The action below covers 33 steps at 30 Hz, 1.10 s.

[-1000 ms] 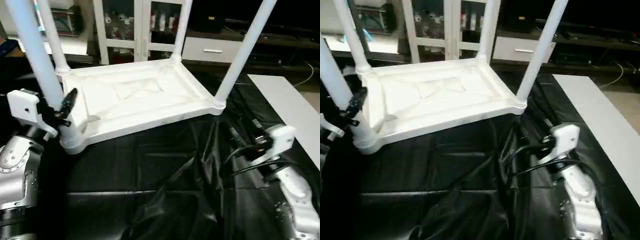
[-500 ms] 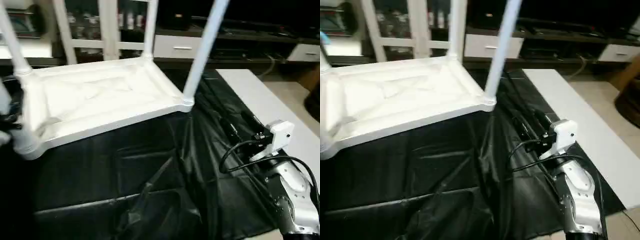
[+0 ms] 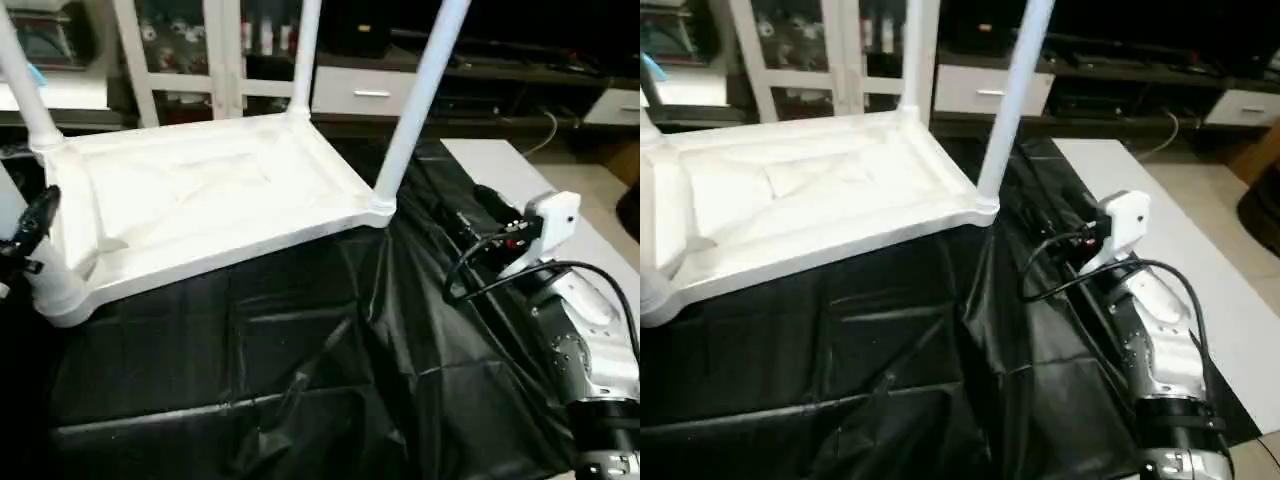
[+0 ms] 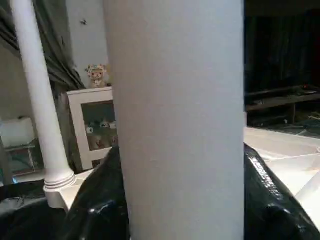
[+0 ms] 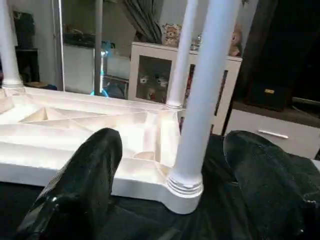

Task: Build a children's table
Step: Rotate leg to tighten

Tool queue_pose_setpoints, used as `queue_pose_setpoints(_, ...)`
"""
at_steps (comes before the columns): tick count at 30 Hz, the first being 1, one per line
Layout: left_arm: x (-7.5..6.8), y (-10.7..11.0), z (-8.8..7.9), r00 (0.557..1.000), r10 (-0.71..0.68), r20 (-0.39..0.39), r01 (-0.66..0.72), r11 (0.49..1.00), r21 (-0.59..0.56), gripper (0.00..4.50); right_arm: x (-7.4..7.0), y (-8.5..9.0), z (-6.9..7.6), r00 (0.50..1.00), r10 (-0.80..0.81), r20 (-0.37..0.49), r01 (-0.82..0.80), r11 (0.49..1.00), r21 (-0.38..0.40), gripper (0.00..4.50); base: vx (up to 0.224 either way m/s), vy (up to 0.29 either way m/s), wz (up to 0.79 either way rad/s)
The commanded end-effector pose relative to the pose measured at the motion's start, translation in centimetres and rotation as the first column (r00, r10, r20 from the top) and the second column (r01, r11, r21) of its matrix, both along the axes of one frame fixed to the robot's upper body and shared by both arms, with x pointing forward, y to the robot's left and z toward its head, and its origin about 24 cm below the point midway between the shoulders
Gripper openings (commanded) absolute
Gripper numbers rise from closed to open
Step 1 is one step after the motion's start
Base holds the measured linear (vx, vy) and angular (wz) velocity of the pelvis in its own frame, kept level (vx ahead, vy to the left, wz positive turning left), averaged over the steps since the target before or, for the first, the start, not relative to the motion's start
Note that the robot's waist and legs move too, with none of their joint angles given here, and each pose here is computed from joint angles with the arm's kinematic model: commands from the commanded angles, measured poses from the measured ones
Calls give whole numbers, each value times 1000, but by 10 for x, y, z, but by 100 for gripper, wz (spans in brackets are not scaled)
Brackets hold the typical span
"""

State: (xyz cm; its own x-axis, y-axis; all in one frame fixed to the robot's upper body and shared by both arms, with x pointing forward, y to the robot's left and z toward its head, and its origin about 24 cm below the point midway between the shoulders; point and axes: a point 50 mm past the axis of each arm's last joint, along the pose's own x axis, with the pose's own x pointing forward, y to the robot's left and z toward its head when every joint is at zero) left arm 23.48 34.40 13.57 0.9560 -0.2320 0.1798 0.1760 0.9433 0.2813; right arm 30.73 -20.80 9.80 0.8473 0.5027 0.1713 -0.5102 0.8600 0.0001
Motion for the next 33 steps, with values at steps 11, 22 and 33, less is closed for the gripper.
queue_pose_setpoints(11,-18,20,-13,996,9,-91,-15,998,-64,349,-3,4,-4,999,48,-19,-48,999,5,364,0,0,0)
queue_pose_setpoints(22,-46,60,-12,980,138,-144,-146,988,-48,434,-8,10,-11,996,85,-40,-85,996,3,364,0,0,0)
queue_pose_setpoints(33,-81,65,-6,934,-102,-341,39,982,-185,446,-10,14,-16,993,105,-55,-105,994,9,364,0,0,0)
